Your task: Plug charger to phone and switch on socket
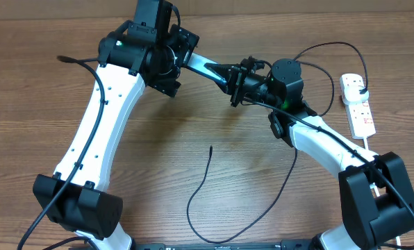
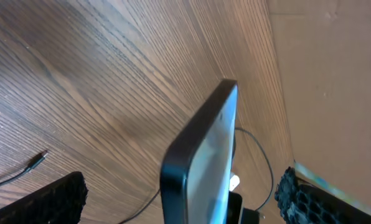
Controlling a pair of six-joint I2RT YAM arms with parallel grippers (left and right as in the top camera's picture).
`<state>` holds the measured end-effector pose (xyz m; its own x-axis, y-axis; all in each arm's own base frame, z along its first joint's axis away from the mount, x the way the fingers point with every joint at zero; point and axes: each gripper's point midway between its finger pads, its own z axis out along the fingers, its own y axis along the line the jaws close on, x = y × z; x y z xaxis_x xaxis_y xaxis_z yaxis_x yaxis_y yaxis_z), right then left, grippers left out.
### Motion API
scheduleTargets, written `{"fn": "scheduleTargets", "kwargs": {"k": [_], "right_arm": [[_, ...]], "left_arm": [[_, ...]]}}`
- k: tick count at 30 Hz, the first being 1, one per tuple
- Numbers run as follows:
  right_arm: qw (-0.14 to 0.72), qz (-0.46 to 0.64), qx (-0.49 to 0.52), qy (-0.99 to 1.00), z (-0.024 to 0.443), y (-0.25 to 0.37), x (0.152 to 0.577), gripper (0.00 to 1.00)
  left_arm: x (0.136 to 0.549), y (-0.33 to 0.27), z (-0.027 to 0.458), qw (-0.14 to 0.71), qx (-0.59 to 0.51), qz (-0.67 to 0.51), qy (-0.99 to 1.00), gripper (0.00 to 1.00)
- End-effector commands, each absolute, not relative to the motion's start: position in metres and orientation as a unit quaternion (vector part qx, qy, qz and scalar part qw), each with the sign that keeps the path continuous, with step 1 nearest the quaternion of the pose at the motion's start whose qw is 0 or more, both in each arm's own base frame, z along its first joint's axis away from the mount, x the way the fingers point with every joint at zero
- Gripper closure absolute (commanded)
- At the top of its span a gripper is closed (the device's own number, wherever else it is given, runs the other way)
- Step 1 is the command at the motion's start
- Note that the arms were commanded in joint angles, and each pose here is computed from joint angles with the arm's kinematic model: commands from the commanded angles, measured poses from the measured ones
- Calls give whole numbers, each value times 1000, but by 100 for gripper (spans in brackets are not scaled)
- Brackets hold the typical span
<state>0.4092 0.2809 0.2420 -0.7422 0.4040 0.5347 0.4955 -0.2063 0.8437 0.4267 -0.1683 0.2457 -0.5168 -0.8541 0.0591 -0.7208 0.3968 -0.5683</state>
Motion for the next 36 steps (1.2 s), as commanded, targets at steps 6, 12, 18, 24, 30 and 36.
{"fn": "scheduleTargets", "kwargs": {"k": [6,12,18,24,30,36], "right_arm": [[71,-698,-387,-599,256,282,410,96],[70,-698,-387,-598,256,281,410,96],[67,-698,-390,-597,256,281,412,96],[67,-698,-390,-596,256,281,412,96],[66,-698,-391,-596,256,280,412,96],[65,-698,-392,-595,256,278,413,96]], "left_arm": [[429,-173,254,121,-474,-289,823,0],[427,-179,252,112,-446,-300,836,0],[429,-182,250,124,-406,-302,854,0],[426,-187,250,115,-392,-307,859,0],[427,-184,246,116,-393,-304,860,0],[429,-184,237,121,-375,-302,868,0]]}}
